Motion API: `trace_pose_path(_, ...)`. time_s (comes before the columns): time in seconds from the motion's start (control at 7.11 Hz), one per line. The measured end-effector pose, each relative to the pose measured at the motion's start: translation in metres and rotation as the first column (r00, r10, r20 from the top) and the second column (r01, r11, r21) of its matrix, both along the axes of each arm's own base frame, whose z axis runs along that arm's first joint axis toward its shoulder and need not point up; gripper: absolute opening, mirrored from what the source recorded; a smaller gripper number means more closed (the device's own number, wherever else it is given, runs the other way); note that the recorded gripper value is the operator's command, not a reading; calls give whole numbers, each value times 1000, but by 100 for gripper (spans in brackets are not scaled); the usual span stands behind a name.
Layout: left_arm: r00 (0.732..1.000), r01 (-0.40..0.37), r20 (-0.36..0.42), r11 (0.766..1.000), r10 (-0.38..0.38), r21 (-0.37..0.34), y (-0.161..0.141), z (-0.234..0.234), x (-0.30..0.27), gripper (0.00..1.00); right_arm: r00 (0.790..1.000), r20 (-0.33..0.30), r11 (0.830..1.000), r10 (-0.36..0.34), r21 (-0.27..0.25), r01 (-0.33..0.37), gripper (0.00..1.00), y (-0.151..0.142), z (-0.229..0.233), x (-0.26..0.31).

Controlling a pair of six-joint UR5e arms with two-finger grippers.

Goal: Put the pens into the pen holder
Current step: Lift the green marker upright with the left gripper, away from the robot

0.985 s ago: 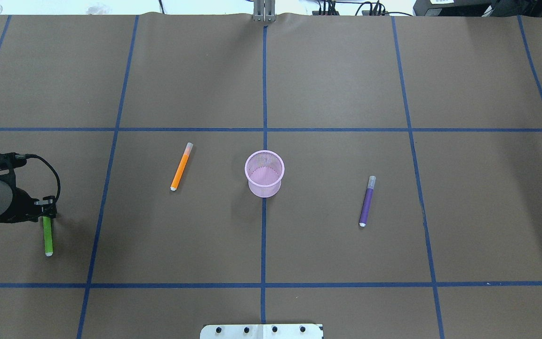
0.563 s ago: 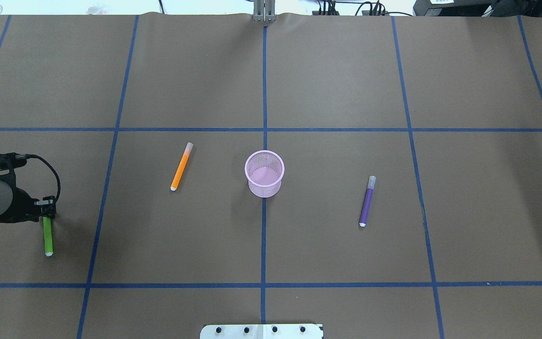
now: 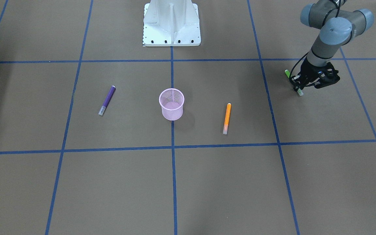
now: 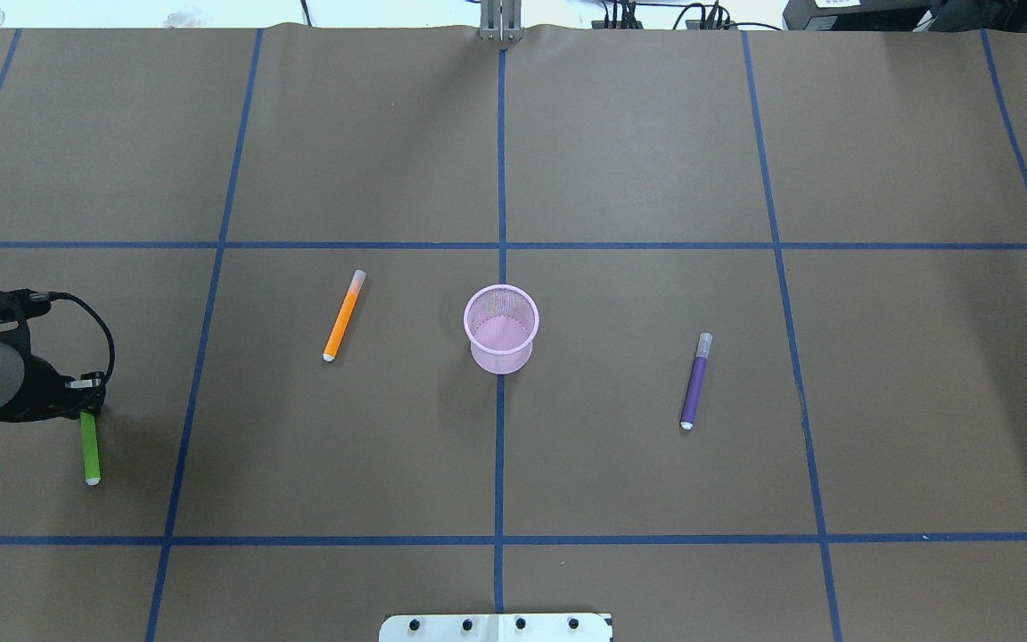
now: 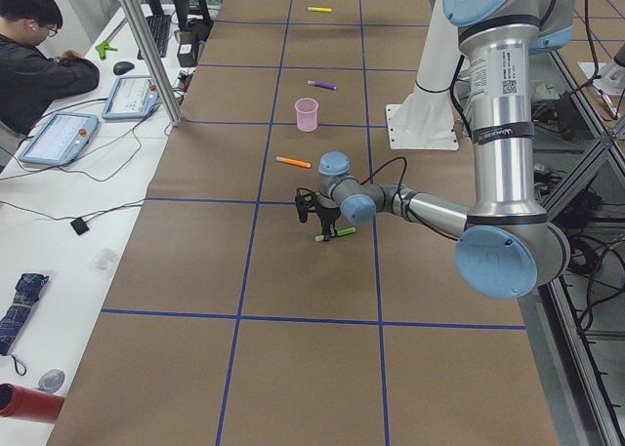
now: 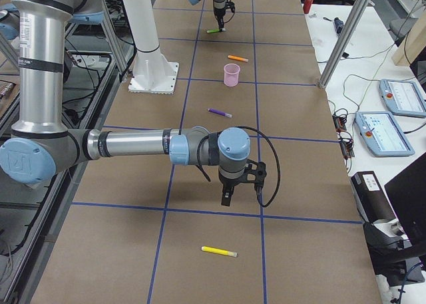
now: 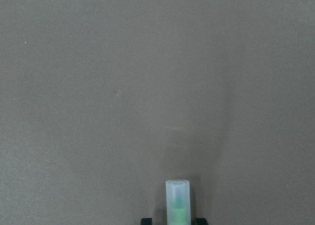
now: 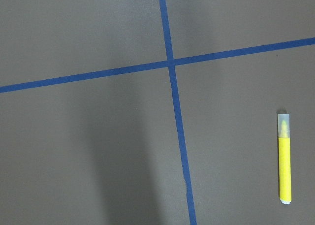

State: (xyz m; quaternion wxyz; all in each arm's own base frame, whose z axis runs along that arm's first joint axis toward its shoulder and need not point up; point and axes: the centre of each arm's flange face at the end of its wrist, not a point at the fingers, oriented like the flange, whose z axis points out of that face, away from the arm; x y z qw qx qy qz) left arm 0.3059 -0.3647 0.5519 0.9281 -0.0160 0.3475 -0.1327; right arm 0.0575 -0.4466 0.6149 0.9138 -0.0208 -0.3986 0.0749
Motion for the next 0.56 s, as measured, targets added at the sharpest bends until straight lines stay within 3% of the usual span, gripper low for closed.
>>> trace_pose_path(0.56,999,16,-41,999,-15,34,0,-30,-10,0,1000,-3,1000,-1,18,1,100,-11,-9,0)
